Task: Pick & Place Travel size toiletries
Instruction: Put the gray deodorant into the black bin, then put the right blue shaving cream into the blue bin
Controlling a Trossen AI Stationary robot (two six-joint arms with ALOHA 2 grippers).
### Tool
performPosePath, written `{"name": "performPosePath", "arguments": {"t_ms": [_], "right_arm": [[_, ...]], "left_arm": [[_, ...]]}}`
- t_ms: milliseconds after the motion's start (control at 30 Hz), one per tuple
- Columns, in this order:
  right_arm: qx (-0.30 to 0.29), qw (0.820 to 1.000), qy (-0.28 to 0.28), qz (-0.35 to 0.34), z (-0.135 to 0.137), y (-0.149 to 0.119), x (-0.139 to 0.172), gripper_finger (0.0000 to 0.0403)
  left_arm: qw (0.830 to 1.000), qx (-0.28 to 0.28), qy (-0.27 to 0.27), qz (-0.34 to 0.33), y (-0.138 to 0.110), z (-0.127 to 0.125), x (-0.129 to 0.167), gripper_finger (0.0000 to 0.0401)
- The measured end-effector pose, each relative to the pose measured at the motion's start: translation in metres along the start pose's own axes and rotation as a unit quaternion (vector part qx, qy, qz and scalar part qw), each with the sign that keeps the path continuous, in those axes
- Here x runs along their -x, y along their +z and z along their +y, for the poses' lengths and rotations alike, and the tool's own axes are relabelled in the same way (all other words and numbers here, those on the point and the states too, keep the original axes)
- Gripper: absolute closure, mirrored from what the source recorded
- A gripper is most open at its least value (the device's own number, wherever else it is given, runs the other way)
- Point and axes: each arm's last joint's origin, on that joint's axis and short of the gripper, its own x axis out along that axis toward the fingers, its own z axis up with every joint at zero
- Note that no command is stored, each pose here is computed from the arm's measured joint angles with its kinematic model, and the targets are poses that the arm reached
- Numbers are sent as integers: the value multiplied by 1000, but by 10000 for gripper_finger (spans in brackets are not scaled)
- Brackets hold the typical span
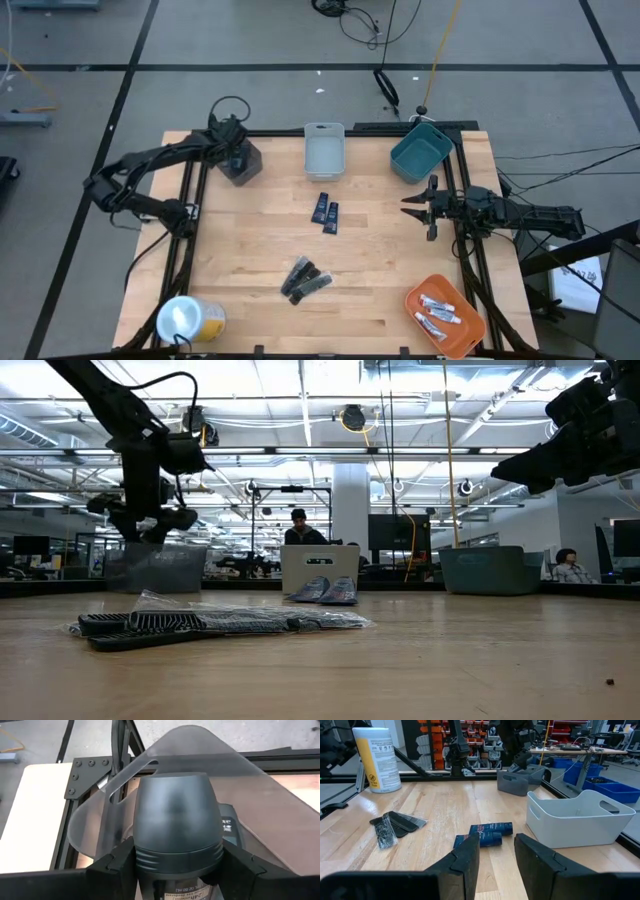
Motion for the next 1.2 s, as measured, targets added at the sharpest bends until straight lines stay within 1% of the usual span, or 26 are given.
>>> {"name": "performPosePath", "arguments": {"t_ms": [200, 333, 533, 733, 967, 1100, 1200], "right_arm": [[0, 1000, 0, 0, 0, 0, 0, 289], [0, 1000, 0, 0, 0, 0, 0, 289], [1, 1000, 0, 0, 0, 0, 0, 289], [2, 1000, 0, 0, 0, 0, 0, 289], [2, 1000, 0, 0, 0, 0, 0, 289], [2, 1000, 0, 0, 0, 0, 0, 289], [2, 1000, 0, 0, 0, 0, 0, 289]], "left_arm": [[1000, -6, 5, 7, -2, -1, -3, 166], [1000, -7, 5, 7, -2, -1, -3, 152], [1000, -19, 5, 8, -2, -1, -3, 148], [999, -50, -2, 4, -3, -4, -1, 147], [996, -73, -33, -27, -3, -10, 13, 146], [992, -87, -65, -57, -3, -11, 31, 146], [987, -94, -99, -86, -4, -12, 50, 146]]}}
